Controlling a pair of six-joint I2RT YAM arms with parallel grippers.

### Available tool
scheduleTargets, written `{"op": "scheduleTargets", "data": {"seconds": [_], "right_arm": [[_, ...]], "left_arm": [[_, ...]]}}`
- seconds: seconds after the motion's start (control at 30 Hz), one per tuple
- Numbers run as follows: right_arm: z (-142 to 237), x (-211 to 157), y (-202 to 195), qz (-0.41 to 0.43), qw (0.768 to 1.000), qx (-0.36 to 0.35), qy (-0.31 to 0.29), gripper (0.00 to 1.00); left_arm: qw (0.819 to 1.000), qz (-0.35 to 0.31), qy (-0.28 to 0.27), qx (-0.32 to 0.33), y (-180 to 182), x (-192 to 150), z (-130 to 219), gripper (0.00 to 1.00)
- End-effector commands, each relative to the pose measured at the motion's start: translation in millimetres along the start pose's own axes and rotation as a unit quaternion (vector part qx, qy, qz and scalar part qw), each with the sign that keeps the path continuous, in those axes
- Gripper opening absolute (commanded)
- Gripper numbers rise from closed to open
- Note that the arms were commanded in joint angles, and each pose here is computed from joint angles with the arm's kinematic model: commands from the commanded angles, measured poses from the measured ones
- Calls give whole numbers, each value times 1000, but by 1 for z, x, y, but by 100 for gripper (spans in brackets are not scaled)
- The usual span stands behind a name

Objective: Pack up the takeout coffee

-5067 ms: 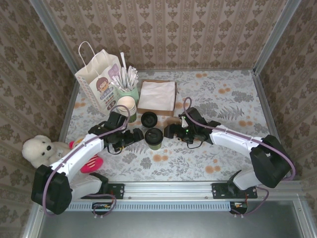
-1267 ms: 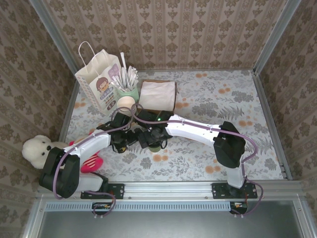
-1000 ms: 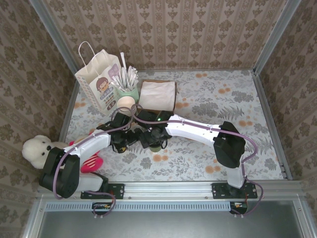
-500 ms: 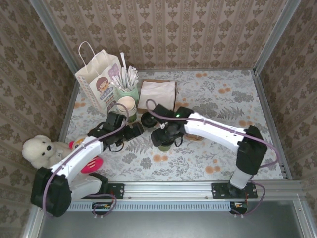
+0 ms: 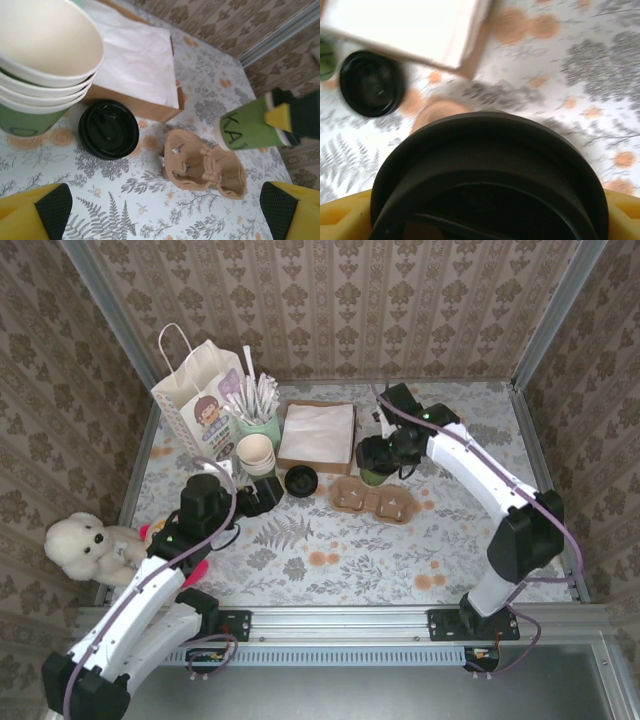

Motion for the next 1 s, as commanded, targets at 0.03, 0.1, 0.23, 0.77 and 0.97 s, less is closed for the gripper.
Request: {"op": "scheduleTargets", "data": {"seconds": [0.03, 0.1, 0.23, 0.77, 0.97], "right_arm": [[-26, 33, -29, 11, 998, -56, 12, 80], [-40, 50, -35, 9, 998, -61, 14, 80], [-66, 82, -45, 7, 996, -89, 20, 79], [-126, 115, -56, -27, 994, -97, 36, 80], [-137, 117, -56, -42, 994, -91, 30, 83]], "left_arm": [[998, -34, -49, -22, -2, 6, 12, 100], [997, -40, -55, -31, -3, 4, 16, 100], [996, -40, -75, -8, 6, 4, 24, 100], [998, -33, -49, 35, 20, -5, 22, 100], [998, -17, -49, 46, 26, -2, 18, 100]]}}
Point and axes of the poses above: each hand's point on the last joint's axis, 136 mm out from that joint toward the fingers, its own z axis back along the fingers, its own y axis along the line the jaws close on, x = y × z, the point moved 6 cm from there along z, back along the fingers, and after that the axes turned 9 degrees about z, right-handed, at the moved point
